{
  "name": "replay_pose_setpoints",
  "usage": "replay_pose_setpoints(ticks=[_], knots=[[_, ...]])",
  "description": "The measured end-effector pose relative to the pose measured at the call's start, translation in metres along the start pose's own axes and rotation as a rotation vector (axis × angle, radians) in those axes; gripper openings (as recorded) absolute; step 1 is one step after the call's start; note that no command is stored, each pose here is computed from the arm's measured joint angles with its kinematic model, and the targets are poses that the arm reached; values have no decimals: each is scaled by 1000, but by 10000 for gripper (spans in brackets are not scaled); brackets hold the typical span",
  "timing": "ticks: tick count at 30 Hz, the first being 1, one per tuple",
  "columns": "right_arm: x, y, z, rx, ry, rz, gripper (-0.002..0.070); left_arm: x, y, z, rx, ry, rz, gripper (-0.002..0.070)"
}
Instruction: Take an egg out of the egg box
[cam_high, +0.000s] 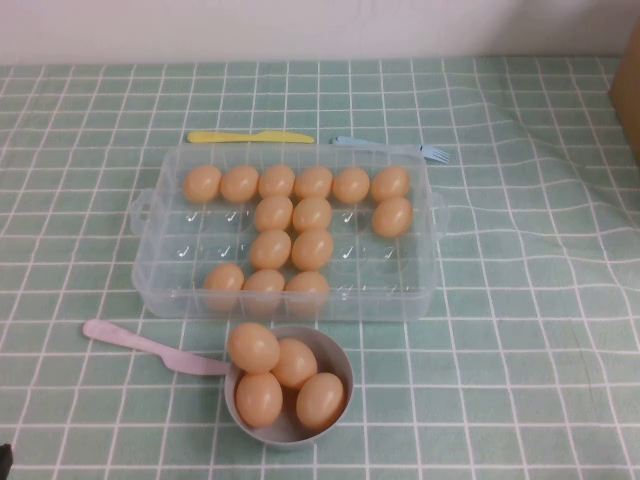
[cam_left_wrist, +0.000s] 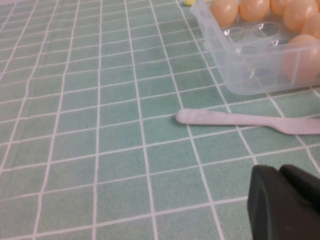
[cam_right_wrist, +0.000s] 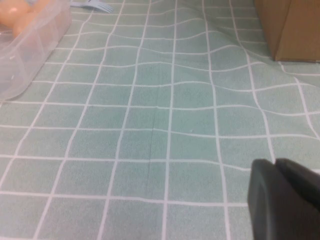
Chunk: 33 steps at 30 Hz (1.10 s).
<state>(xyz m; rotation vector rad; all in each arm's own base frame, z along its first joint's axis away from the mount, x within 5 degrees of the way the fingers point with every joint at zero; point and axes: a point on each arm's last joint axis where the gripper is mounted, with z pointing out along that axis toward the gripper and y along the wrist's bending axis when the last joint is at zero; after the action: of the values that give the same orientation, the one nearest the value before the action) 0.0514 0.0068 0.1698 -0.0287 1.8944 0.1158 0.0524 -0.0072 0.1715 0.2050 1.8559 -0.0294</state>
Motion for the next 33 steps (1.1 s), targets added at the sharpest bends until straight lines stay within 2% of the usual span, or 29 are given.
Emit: replay_pose_setpoints(ticks=[25, 33], knots=[[0, 0, 0, 0, 0, 0, -17, 0, 0, 0, -1, 0, 1, -5], [0, 0, 0, 0, 0, 0, -17, -2, 0, 0, -1, -24, -52, -5]])
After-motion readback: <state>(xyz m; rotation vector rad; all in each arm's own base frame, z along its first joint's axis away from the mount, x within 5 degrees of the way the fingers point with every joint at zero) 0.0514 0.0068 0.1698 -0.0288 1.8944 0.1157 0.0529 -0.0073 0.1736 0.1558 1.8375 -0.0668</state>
